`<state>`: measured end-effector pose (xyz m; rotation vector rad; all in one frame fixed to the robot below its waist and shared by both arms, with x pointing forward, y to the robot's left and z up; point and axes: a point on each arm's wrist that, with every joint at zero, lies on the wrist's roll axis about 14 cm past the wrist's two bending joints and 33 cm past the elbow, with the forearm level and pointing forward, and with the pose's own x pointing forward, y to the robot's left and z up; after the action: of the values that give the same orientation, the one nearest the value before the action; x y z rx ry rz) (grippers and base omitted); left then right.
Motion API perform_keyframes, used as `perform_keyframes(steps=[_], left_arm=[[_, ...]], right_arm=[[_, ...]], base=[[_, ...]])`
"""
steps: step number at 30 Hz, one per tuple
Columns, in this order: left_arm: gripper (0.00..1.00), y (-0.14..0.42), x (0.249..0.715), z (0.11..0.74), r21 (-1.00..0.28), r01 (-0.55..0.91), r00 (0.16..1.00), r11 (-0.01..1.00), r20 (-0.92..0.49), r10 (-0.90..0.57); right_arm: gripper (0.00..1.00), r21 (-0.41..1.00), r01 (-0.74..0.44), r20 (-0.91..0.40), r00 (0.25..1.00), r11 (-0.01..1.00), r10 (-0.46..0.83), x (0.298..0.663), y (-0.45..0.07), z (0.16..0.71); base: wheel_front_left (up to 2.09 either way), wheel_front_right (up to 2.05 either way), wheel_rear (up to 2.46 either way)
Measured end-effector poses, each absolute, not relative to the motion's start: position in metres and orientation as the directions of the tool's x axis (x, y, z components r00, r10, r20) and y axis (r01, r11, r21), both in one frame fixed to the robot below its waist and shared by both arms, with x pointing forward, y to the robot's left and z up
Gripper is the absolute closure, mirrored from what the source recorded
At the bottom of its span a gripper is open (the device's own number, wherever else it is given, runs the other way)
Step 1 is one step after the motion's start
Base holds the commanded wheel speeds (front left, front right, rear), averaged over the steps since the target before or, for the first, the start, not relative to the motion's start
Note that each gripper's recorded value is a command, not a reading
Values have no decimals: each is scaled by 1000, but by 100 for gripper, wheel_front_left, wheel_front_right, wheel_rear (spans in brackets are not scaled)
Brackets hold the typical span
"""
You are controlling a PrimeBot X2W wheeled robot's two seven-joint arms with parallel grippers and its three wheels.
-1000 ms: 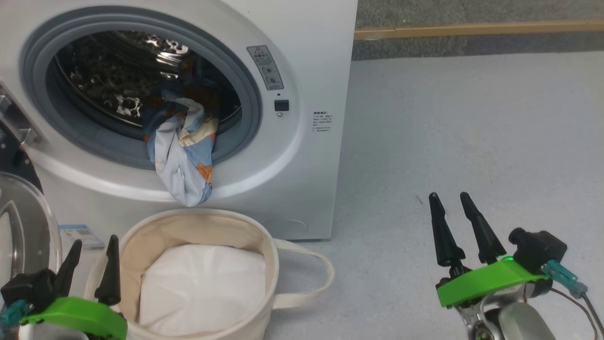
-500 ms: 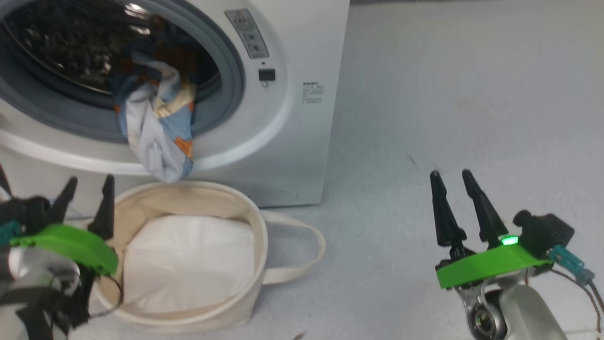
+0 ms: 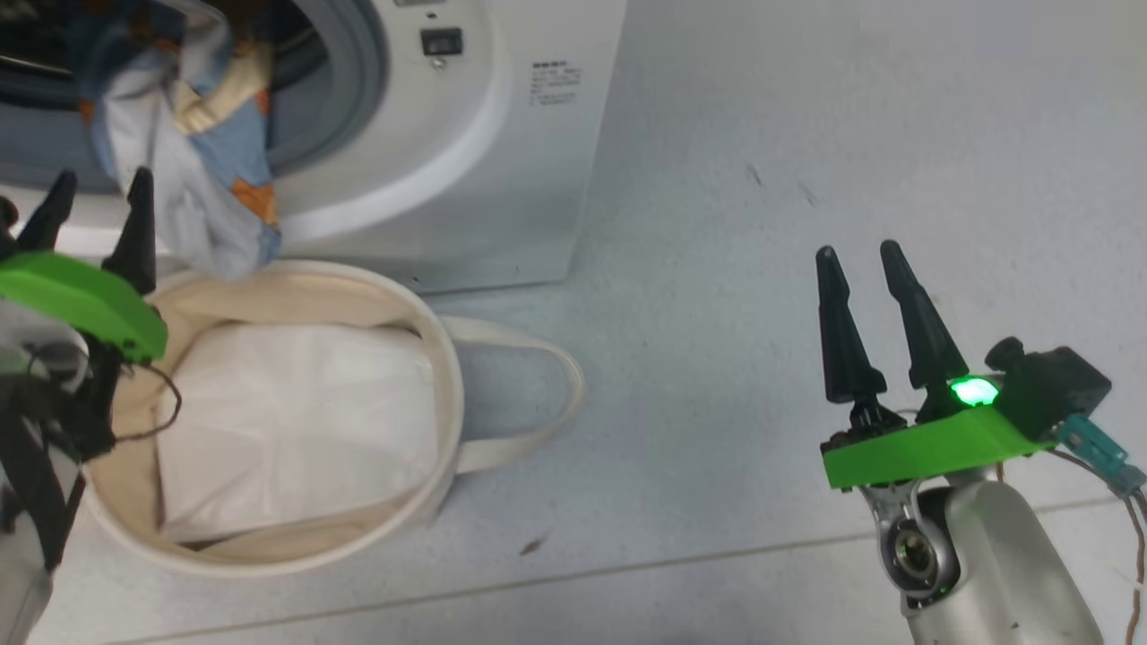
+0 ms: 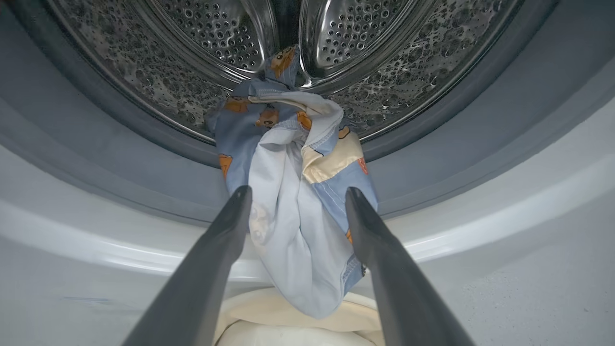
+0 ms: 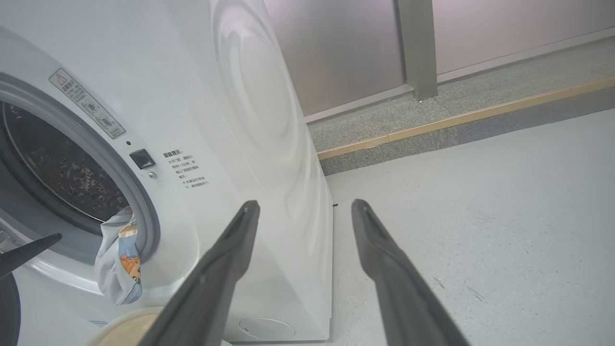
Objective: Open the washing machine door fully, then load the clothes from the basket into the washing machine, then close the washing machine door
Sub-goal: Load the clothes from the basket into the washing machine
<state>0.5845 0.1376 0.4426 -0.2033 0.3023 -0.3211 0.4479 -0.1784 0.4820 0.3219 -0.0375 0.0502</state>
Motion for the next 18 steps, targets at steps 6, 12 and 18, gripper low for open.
perform_keyframes(steps=[6,12,18], left_arm=[[0,120,613,401,-276,276,869,921,-337,-362],[0,117,637,377,-296,253,861,921,-365,-353],[0,103,637,357,-324,269,830,907,-400,-389]], right_arm=[[0,294,-28,8,1000,956,27,459,-187,463],[0,276,0,-28,1000,961,8,463,-195,444],[0,267,10,-36,999,964,-1,467,-199,439]], base=[[0,0,0],[0,0,0],[0,0,0]])
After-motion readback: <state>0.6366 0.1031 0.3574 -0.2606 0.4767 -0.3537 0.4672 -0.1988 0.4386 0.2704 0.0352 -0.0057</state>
